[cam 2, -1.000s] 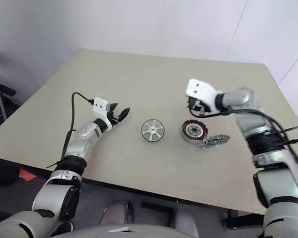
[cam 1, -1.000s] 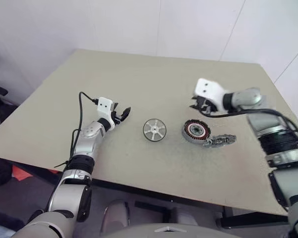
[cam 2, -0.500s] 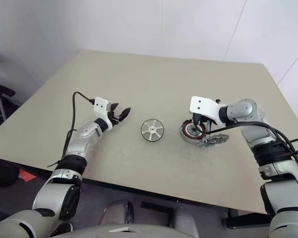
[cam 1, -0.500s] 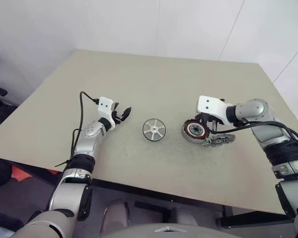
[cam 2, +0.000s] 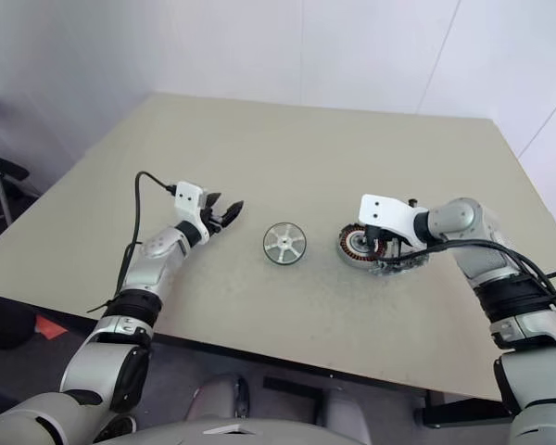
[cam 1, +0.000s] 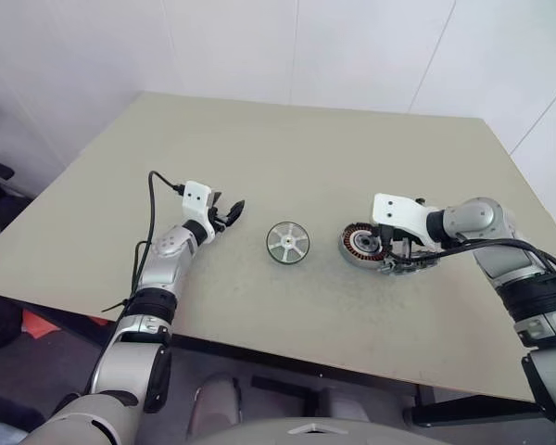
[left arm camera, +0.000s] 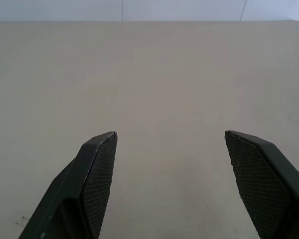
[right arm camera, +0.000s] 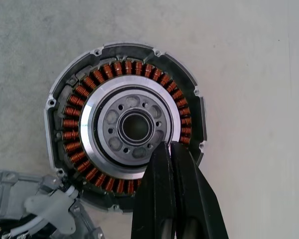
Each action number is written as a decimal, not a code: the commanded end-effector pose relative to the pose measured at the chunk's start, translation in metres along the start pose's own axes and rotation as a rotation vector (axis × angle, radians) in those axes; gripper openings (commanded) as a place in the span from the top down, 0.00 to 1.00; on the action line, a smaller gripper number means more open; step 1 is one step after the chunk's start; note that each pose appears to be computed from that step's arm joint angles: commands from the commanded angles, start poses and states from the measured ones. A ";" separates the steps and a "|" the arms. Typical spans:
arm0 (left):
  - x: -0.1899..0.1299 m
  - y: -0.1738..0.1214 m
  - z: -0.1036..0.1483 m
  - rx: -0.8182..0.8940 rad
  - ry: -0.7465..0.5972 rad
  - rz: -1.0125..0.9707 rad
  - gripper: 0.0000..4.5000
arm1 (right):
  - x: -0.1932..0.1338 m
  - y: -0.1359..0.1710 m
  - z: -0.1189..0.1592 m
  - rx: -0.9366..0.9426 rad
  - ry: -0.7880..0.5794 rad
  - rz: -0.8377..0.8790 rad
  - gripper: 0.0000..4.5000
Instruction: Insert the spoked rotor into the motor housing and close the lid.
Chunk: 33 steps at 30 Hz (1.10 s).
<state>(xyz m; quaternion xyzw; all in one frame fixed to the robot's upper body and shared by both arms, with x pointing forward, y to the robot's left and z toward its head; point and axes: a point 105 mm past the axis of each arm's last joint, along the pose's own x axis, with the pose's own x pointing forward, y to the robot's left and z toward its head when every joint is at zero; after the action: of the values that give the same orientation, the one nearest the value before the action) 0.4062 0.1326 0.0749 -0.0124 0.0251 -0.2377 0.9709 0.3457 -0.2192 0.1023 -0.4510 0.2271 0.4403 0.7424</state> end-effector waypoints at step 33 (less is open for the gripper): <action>0.002 0.000 0.016 0.037 -0.054 -0.003 0.18 | 0.011 0.019 0.023 -0.047 -0.062 0.042 1.00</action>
<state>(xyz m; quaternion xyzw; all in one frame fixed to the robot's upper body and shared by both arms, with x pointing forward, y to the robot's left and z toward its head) 0.4060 0.1320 0.0745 -0.0122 0.0255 -0.2390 0.9706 0.3305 -0.1935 0.0923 -0.4435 0.2116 0.4743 0.7304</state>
